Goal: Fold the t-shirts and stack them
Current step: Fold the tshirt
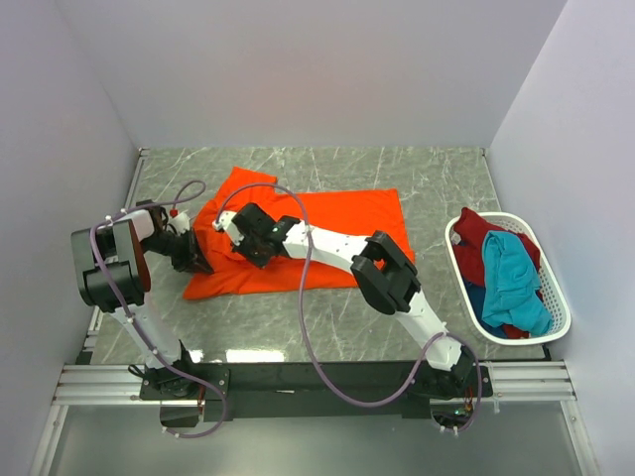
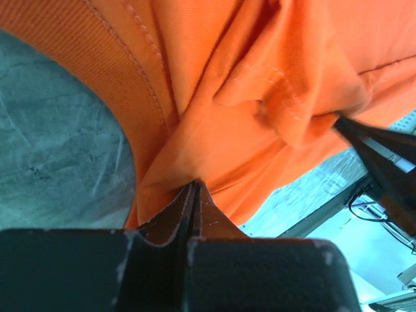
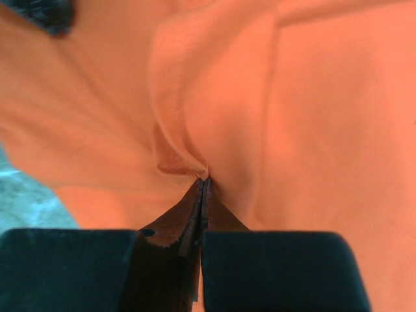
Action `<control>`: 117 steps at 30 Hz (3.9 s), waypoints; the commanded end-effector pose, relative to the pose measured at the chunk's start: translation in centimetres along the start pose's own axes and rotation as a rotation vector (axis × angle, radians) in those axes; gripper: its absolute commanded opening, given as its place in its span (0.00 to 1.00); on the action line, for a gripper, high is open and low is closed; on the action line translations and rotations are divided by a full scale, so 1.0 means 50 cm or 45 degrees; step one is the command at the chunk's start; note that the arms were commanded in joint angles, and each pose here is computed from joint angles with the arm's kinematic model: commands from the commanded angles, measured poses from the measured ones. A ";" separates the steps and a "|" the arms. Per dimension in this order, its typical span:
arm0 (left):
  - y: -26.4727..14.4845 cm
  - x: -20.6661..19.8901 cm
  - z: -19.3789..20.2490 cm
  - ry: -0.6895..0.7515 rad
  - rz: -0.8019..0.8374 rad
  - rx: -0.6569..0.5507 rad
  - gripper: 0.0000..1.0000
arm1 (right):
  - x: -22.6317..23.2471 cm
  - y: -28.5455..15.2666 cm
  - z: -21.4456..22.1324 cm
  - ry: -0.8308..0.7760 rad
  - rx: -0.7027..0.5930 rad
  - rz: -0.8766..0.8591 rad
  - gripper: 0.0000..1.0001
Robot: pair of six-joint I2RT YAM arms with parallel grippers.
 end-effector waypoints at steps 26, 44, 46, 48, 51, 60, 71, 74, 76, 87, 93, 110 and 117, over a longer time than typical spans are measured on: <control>-0.091 -0.078 -0.098 0.252 -0.054 -0.270 0.06 | -0.127 -0.171 -0.065 0.316 -0.117 -0.115 0.17; 0.041 -0.088 -0.115 0.204 -0.119 -0.116 0.12 | -0.080 -0.061 0.117 0.437 0.268 -0.262 0.04; 0.049 -0.095 -0.121 0.213 -0.122 -0.115 0.13 | -0.084 -0.052 0.128 0.438 0.284 -0.236 0.04; 0.053 -0.099 -0.128 0.203 -0.112 -0.122 0.15 | -0.085 -0.048 0.133 0.437 0.290 -0.230 0.04; 0.053 -0.110 -0.159 0.201 -0.095 -0.173 0.16 | -0.085 -0.043 0.142 0.433 0.307 -0.230 0.04; 0.037 -0.137 -0.295 0.254 -0.071 -0.340 0.21 | -0.086 -0.062 0.130 0.425 0.288 -0.234 0.05; -0.071 -0.166 -0.148 0.608 0.003 -0.150 0.32 | -0.248 -0.289 0.155 0.585 0.211 -0.214 0.23; -0.078 -0.158 -0.081 0.647 0.030 -0.026 0.37 | -0.278 -0.324 0.235 0.647 0.310 -0.182 0.25; -0.069 -0.145 -0.044 0.645 0.020 0.050 0.38 | -0.292 -0.342 0.271 0.663 0.352 -0.167 0.25; -0.016 -0.030 0.032 0.551 -0.241 0.278 0.39 | -0.319 -0.310 0.428 0.688 0.617 0.024 0.34; -0.017 0.010 0.082 0.505 -0.350 0.365 0.39 | -0.308 -0.295 0.455 0.697 0.685 0.023 0.40; -0.096 -0.061 -0.045 0.639 -0.063 0.122 0.50 | -0.239 -0.382 0.391 0.747 0.615 -0.269 0.46; -0.171 -0.147 -0.246 0.675 -0.017 -0.394 0.56 | -0.448 -0.413 0.291 0.831 0.312 -0.002 0.52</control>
Point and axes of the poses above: each gripper's point midway between its finger pads, its own y axis out along the fingers, its own x axis along the line the jaws close on, z = x × y, the point moved 8 cm from there along -y, back along the fingers, and after that the axes turned 7 degrees about y, right-handed, at the moved point
